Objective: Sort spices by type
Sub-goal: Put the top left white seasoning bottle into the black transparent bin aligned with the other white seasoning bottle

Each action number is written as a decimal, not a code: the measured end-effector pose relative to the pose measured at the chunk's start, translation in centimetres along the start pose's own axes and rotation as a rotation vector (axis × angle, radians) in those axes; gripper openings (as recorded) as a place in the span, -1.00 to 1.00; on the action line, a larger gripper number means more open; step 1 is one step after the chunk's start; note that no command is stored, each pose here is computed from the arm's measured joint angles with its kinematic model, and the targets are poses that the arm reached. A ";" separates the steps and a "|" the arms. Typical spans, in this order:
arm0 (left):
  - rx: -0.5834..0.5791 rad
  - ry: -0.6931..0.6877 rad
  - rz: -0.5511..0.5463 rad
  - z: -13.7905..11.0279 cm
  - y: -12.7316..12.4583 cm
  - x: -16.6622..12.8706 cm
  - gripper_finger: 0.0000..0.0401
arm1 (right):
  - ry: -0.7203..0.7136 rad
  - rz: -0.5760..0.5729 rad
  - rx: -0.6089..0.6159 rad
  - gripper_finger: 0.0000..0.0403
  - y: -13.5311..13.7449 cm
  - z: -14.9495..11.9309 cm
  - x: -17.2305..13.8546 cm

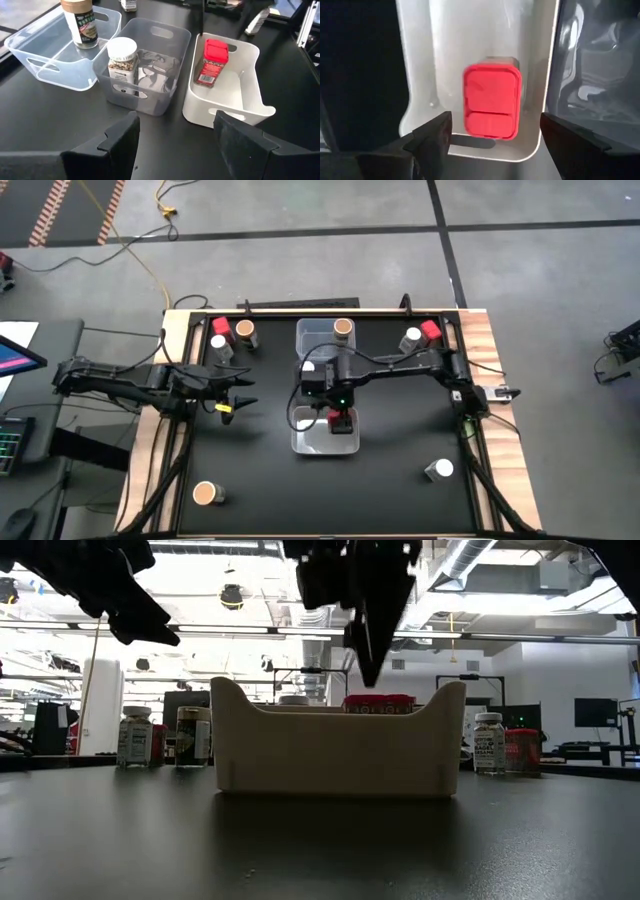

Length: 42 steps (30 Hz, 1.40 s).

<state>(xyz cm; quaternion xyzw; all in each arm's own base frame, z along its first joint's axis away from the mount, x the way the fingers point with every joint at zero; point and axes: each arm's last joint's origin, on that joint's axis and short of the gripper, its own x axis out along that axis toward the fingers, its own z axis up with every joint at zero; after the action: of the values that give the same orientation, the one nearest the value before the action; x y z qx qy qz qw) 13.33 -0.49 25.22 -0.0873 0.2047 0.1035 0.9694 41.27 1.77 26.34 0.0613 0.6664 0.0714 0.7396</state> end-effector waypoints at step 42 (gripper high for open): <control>-0.070 0.023 0.006 -0.2 0.1 0.0 0.21 | -0.342 -0.131 0.188 0.63 3.7 -14.9 -3.6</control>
<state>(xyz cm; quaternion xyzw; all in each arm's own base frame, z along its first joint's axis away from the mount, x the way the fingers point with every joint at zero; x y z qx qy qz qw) 13.23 -0.48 25.02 -0.1218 0.2121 0.1126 0.9631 25.99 4.67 28.96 0.0979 0.5374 -0.0507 0.8361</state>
